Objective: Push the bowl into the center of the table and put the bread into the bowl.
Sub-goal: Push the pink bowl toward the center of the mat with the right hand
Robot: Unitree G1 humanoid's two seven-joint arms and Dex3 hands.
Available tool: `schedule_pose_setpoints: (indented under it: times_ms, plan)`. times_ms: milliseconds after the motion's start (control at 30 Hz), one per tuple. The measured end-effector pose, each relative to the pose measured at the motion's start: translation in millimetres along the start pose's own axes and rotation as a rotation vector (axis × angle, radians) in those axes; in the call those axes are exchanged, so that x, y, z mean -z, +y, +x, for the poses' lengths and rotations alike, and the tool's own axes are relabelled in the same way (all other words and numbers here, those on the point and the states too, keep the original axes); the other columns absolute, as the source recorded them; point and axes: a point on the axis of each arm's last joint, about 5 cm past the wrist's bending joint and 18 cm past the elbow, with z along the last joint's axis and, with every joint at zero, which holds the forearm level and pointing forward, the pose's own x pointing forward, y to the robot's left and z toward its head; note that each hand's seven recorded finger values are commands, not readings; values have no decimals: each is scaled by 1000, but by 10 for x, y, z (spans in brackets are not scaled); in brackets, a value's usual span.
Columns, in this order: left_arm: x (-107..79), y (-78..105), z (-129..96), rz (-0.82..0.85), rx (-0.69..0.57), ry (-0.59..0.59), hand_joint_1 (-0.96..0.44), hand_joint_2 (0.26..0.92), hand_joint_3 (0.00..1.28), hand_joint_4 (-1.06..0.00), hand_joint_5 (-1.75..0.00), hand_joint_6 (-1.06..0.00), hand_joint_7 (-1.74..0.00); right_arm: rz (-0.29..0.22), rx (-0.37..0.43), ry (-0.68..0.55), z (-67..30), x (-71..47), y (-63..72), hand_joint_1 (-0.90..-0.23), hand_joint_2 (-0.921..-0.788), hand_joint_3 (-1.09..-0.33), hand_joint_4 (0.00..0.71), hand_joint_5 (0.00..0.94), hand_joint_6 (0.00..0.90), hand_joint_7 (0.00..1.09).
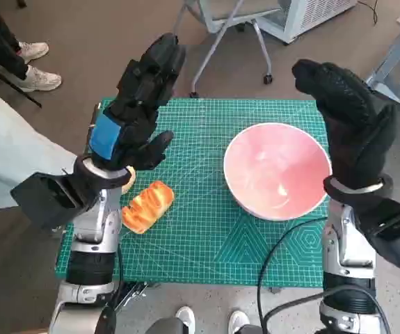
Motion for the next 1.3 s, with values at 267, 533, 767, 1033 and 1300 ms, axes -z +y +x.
schedule_pose_setpoints:
  times_ms: [267, 533, 767, 1033, 1300]
  plan:
    - [1, 0, 0, 0, 0, 0, -625, 921, 525, -3, -1, 1, -305, 0, 0, -1, 0, 0, 0, -641, -921, -704, 181, 1, 161, 340]
    - [0, 1, -1, -2, 0, -1, -628, 921, 524, -3, -1, 1, -304, 0, 1, -1, -1, 0, -1, -641, -921, -705, 181, 0, 159, 342]
    - [0, 3, -2, -3, 0, -2, -624, 921, 524, -3, -1, 1, -297, 0, 1, 0, -6, 1, -1, -641, -921, -705, 181, 0, 158, 344]
    - [-1, 5, -3, -4, 2, -3, -623, 921, 524, -3, -1, 1, -294, -1, 1, -1, -7, -1, -1, -641, -921, -704, 181, 0, 157, 347]
    - [-1, 5, -3, -4, 5, -3, -624, 921, 524, -4, -1, 1, -297, -1, 2, -1, -9, -1, -3, -640, -921, -703, 182, 1, 157, 349]
